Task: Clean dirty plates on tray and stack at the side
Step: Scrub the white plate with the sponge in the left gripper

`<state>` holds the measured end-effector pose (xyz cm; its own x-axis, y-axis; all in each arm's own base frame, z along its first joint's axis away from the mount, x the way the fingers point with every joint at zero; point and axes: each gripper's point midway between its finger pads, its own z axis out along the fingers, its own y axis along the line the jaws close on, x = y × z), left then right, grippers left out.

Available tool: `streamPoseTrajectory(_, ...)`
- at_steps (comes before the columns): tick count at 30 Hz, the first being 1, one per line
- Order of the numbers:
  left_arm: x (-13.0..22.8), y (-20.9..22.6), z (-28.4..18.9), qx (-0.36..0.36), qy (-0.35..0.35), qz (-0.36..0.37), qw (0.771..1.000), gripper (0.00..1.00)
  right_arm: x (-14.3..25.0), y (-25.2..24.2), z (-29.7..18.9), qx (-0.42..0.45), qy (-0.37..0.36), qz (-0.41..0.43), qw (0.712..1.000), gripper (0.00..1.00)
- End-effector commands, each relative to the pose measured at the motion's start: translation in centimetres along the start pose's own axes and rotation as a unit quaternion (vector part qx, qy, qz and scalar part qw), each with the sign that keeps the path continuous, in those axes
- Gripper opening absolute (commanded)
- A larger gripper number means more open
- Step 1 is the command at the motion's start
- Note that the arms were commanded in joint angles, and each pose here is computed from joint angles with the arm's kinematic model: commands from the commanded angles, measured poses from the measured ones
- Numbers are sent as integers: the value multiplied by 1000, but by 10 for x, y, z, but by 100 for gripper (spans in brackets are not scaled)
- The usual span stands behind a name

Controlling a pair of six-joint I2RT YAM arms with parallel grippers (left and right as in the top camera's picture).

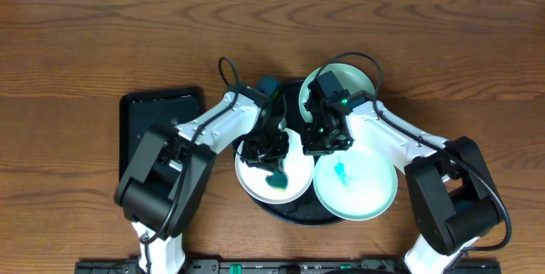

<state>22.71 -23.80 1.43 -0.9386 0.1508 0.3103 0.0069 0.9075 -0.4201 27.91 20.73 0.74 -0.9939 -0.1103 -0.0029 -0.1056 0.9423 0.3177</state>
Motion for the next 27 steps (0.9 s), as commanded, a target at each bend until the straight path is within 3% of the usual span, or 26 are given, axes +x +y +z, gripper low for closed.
streamPoseTrajectory(1,1,-12,32,58,44,-12,997,7,5,-6,2,12,5,11,1000,1)
streamPoseTrajectory(6,-9,-17,49,90,54,-18,994,7,6,-7,2,13,8,12,1000,1)
streamPoseTrajectory(18,-36,-29,47,113,1,8,994,7,8,-8,2,14,11,12,1000,1)
streamPoseTrajectory(27,-77,-11,39,68,-89,24,993,7,9,-8,2,15,13,13,1000,1)
